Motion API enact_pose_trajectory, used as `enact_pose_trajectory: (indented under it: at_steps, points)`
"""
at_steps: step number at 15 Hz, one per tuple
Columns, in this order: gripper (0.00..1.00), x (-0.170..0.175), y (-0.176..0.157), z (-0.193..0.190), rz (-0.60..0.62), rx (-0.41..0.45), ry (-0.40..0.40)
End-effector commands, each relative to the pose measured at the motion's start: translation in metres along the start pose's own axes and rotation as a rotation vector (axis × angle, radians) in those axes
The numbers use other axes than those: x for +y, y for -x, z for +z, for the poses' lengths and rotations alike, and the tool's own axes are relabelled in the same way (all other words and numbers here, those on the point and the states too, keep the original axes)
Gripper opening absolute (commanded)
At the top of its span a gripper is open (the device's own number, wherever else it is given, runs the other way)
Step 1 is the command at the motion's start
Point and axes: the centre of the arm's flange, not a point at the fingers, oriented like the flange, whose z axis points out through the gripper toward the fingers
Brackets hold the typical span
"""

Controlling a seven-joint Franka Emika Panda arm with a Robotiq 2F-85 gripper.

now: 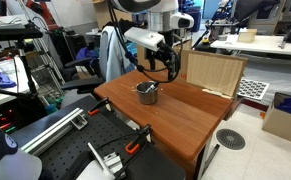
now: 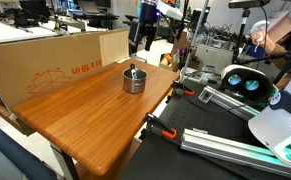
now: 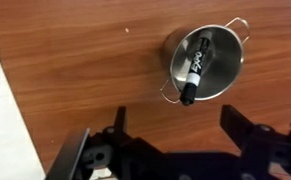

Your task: Take the black marker out of the silver pot and place it on the table

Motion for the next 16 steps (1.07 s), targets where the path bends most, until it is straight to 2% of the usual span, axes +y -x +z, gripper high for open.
enact_pose_trajectory:
  at_steps: [1, 6, 16]
  points:
    - [1.0, -0.009, -0.013, 0.029, 0.031, -0.004, -0.028]
    - [1.0, -0.027, -0.014, 0.059, 0.078, 0.011, -0.026]
    - [1.0, -0.029, -0.018, 0.054, 0.091, 0.026, -0.031]
